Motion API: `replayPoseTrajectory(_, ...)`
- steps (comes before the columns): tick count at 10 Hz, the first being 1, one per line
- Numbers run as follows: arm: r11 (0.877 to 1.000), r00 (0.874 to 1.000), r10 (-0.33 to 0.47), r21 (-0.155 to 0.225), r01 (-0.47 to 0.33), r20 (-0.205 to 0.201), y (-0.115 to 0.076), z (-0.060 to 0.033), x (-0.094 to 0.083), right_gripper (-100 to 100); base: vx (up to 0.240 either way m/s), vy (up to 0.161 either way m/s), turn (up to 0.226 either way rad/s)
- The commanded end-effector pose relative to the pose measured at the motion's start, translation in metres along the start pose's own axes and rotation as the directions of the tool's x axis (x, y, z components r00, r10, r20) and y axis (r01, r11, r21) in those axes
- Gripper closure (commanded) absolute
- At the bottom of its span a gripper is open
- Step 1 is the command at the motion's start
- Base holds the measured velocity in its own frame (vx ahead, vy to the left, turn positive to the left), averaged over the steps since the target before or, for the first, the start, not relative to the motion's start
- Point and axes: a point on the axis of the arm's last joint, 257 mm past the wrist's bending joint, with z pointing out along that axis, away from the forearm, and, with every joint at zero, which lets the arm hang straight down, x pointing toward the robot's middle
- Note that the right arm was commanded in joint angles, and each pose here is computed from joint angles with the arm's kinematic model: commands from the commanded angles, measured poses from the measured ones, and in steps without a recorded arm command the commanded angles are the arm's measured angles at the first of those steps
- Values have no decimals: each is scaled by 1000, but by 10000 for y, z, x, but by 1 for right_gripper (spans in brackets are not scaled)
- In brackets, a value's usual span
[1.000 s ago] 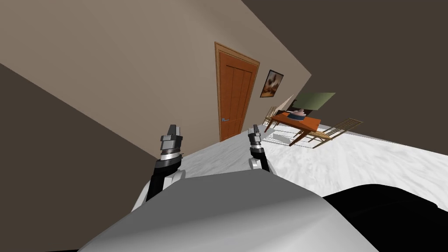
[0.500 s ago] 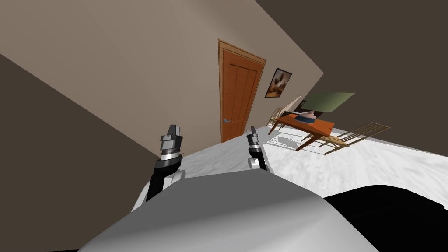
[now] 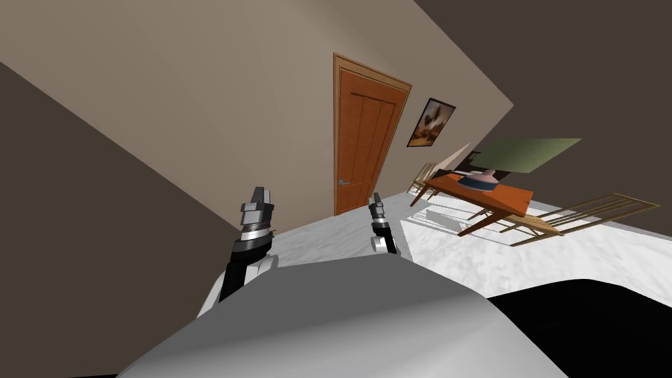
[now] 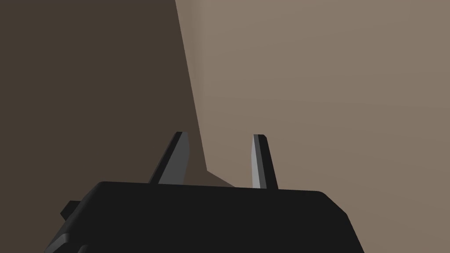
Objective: Pull the door open
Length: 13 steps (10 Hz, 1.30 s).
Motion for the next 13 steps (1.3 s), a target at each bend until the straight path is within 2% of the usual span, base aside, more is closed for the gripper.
replayPoseTrajectory(1,1000,1000,2,24,-2,0,-143,-21,-8,-100,73,-41,99)
replayPoseTrajectory(3,999,1000,4,38,-4,0,-235,-33,-15,-100,63,-47,72)
replayPoseTrajectory(7,996,1000,9,87,-9,3,-560,-71,-48,-100,80,-44,118)
replayPoseTrajectory(13,986,1000,16,165,-18,12,-1015,-177,-96,-100,67,-48,96)
